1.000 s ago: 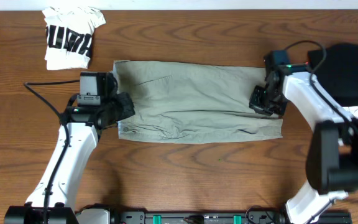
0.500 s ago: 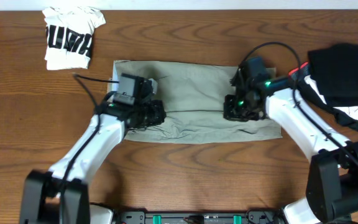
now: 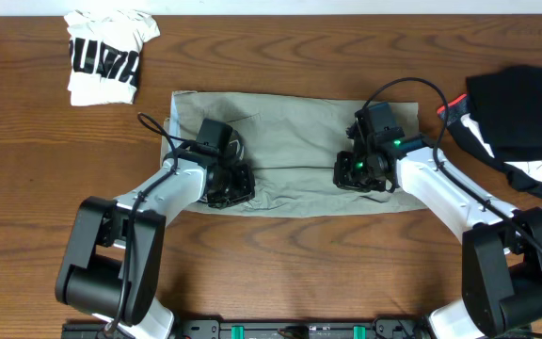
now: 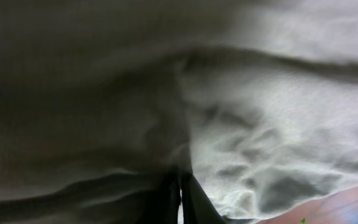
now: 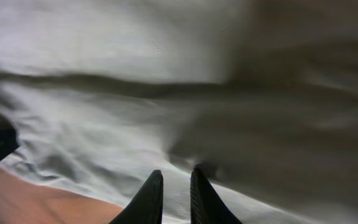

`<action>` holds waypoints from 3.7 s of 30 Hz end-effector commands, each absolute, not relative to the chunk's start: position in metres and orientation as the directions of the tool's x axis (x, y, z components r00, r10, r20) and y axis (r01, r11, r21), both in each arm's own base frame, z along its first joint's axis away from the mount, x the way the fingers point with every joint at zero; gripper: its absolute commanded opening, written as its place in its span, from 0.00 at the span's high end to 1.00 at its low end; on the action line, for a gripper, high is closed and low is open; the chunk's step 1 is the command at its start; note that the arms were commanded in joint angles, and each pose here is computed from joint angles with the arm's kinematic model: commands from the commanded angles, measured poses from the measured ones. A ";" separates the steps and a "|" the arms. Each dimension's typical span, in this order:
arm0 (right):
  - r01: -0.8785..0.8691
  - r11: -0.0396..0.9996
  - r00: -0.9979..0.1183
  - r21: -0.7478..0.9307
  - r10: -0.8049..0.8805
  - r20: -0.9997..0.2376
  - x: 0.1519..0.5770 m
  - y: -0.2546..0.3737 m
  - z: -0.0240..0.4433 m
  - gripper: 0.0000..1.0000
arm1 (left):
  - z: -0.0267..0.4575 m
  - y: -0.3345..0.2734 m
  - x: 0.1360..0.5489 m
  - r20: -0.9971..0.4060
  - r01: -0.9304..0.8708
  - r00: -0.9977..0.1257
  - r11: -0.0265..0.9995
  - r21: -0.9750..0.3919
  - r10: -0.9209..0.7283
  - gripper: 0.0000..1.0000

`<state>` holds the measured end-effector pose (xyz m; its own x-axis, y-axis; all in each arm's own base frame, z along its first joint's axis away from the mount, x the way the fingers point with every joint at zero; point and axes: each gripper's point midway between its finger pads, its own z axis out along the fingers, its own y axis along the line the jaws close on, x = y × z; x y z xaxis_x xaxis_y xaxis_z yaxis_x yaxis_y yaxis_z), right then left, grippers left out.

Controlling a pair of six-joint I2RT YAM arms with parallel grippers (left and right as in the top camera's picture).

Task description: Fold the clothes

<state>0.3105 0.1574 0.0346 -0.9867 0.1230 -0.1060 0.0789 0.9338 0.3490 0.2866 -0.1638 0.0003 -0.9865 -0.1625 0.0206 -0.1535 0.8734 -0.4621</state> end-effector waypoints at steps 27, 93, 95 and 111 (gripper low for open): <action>0.349 0.935 -0.935 0.067 0.343 0.094 0.277 0.054 0.000 0.98 | -0.014 -0.069 0.263 0.197 -0.451 -0.891 0.846 -0.285 -0.409 0.92; 0.210 0.896 -0.976 0.391 0.167 0.140 0.243 0.146 0.005 0.99 | 0.025 -0.229 0.243 0.092 -0.169 -0.986 0.855 -0.490 -0.142 0.94; 0.212 0.897 -0.975 0.387 0.167 0.146 0.242 0.145 0.004 0.99 | 0.017 -0.226 0.239 0.119 -0.183 -0.983 0.864 -0.470 -0.144 0.94; 0.311 0.910 -0.950 0.275 0.285 0.132 0.249 0.107 -0.003 0.99 | -0.007 -0.185 0.201 0.256 -0.187 -0.960 0.940 -0.285 -0.113 0.94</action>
